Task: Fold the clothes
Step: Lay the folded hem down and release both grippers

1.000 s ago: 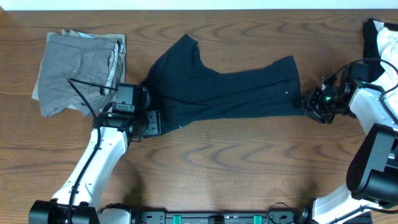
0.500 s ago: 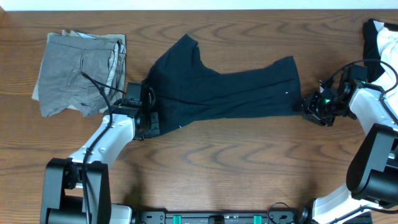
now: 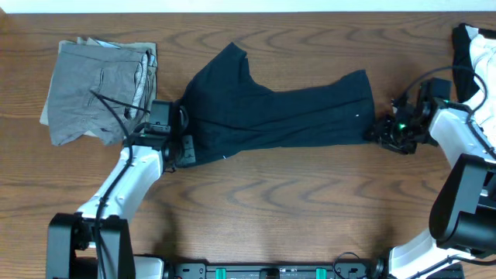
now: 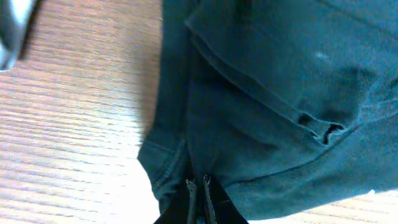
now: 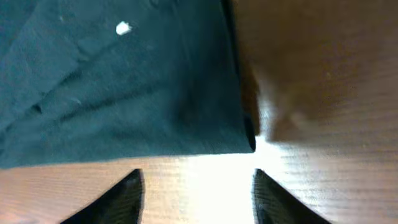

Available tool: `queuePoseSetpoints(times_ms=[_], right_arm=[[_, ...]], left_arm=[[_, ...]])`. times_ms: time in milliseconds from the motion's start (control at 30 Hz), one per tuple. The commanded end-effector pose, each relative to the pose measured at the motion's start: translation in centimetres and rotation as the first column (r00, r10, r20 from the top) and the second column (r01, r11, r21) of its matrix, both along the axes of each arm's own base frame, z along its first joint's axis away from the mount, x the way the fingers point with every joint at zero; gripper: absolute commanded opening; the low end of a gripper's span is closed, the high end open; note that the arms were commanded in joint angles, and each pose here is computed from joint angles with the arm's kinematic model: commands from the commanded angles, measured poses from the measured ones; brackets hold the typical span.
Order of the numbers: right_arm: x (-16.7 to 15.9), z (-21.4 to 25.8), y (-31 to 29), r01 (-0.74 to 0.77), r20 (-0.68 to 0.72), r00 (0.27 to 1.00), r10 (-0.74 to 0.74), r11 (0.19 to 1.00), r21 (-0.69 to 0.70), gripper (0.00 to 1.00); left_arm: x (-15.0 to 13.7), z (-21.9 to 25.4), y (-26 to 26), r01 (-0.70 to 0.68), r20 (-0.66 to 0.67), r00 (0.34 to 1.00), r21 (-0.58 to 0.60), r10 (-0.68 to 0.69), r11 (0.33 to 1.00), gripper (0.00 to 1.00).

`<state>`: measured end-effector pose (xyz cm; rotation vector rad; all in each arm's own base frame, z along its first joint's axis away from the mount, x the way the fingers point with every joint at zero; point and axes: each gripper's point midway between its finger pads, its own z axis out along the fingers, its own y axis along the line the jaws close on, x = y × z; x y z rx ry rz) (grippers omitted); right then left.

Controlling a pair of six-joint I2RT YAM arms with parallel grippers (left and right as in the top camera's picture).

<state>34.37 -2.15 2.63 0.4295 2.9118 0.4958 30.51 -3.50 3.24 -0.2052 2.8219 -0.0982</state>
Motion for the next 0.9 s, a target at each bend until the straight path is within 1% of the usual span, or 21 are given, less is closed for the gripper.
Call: queuePoseSetpoints(times_ms=[0, 67, 200, 267, 367, 467, 567, 600, 633, 667, 700, 800, 833, 867], right_arm=[[1.0, -0.3, -0.2, -0.061, 0.031, 0.998, 0.063, 0.996, -0.062, 0.60], [1.3, -0.6, 0.0, -0.069, 0.037, 0.997, 0.072, 0.995, -0.067, 0.59], [1.0, -1.1, -0.2, -0.072, 0.017, 0.997, 0.073, 0.993, -0.090, 0.54], [0.9, -1.2, -0.5, -0.069, 0.010, 0.997, 0.070, 0.992, -0.107, 0.47], [0.9, -1.5, -0.5, -0.061, 0.011, 0.998, 0.062, 0.992, -0.108, 0.38], [1.1, -1.9, -0.4, -0.034, 0.009, 0.999, 0.035, 0.994, -0.104, 0.25], [1.4, -2.0, -0.3, -0.029, 0.024, 0.999, 0.032, 0.994, -0.105, 0.25], [1.5, -2.0, -0.2, -0.032, 0.027, 0.999, 0.035, 0.994, -0.105, 0.29], [1.5, -2.1, -0.1, -0.035, 0.030, 0.999, 0.039, 0.994, -0.106, 0.42], [1.5, -2.2, 0.0, -0.038, 0.032, 0.999, 0.042, 0.993, -0.111, 0.45], [1.5, -2.3, 0.2, -0.042, 0.034, 0.998, 0.046, 0.993, -0.111, 0.45], [1.5, -2.7, 0.4, -0.035, 0.039, 0.998, 0.040, 0.993, -0.112, 0.40], [1.5, -2.9, 0.5, -0.027, 0.043, 0.999, 0.032, 0.994, -0.111, 0.37], [1.5, -3.1, 0.6, -0.020, 0.045, 0.999, 0.025, 0.994, -0.110, 0.32]], left_arm=[[0.7, 0.9, 1.0, -0.045, 0.027, 0.999, 0.006, 0.045, 0.999, 0.06], [0.7, 0.9, 1.2, -0.054, 0.027, 0.998, 0.006, 0.053, 0.999, 0.06], [0.7, 0.9, 1.2, -0.054, 0.028, 0.998, 0.005, 0.053, 0.999, 0.06], [0.7, 0.9, 1.2, -0.054, 0.029, 0.998, 0.005, 0.053, 0.999, 0.06], [0.8, 1.0, 1.2, -0.054, 0.031, 0.998, 0.005, 0.053, 0.999, 0.06], [0.9, 1.1, 1.2, -0.054, 0.034, 0.998, 0.004, 0.053, 0.999, 0.06], [1.0, 1.2, 1.2, -0.057, 0.036, 0.998, 0.003, 0.057, 0.998, 0.06], [1.0, 1.2, 1.2, -0.064, 0.036, 0.997, 0.000, 0.064, 0.998, 0.06], [1.0, 1.2, 1.2, -0.071, 0.037, 0.997, -0.002, 0.071, 0.997, 0.06], [1.0, 1.2, 1.1, -0.069, 0.037, 0.997, -0.006, 0.070, 0.998, 0.06], [1.0, 1.3, 1.0, -0.068, 0.039, 0.997, -0.011, 0.069, 0.998, 0.06], [1.0, 1.4, 1.0, -0.067, 0.043, 0.997, -0.013, 0.067, 0.998, 0.06], [1.0, 1.5, 1.0, -0.067, 0.044, 0.997, -0.013, 0.067, 0.998, 0.06], [1.0, 1.5, 1.0, -0.067, 0.045, 0.997, -0.014, 0.067, 0.998, 0.06]])
